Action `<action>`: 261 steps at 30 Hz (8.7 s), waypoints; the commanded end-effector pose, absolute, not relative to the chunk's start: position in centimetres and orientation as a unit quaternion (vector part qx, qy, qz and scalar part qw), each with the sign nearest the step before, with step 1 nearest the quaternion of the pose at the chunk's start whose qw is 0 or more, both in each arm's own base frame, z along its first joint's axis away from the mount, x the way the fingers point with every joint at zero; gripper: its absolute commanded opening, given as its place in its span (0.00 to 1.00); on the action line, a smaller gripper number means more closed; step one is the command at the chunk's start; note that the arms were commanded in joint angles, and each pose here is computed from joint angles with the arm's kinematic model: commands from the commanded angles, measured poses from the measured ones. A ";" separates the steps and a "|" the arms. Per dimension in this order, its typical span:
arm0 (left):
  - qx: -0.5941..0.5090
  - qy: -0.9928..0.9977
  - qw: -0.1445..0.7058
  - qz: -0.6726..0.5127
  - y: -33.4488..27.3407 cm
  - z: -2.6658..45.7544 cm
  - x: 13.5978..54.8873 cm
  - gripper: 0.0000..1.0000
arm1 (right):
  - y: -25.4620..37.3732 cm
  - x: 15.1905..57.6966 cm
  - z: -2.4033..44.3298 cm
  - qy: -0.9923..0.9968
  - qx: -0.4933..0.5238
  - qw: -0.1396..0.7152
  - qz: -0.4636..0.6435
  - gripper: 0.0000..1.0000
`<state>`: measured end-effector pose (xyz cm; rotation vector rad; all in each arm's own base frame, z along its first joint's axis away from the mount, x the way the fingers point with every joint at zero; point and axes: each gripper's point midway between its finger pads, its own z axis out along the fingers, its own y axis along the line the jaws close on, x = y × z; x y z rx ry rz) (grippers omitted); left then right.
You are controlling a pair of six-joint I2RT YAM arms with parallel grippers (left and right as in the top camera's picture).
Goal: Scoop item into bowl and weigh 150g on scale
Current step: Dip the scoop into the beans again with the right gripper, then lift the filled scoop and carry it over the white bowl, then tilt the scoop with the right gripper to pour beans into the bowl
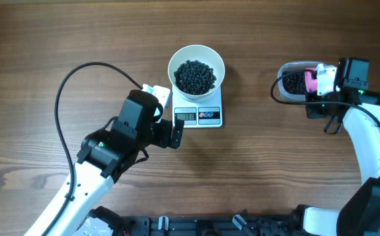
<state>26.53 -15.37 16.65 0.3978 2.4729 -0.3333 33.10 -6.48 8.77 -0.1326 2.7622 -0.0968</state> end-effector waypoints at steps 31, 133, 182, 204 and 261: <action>0.160 0.930 0.307 -0.122 -15.5 16.8 26.6 1.00 | -0.3 33.4 9.4 0.966 -0.040 0.203 0.157 0.04; 0.160 0.930 0.307 -0.122 -15.5 16.8 26.6 1.00 | 12.4 38.1 22.9 0.787 0.023 0.247 0.565 0.08; 0.160 0.930 0.307 -0.122 -15.4 16.8 26.6 1.00 | 20.1 37.0 15.1 0.862 -0.276 0.355 0.233 0.04; 0.160 0.930 0.307 -0.122 -15.5 16.8 26.6 1.00 | 19.8 37.3 14.9 0.867 -0.268 0.356 0.222 0.04; 0.160 0.930 0.307 -0.122 -15.5 16.8 26.6 1.00 | 20.3 36.7 14.9 0.867 -0.267 0.346 0.241 0.04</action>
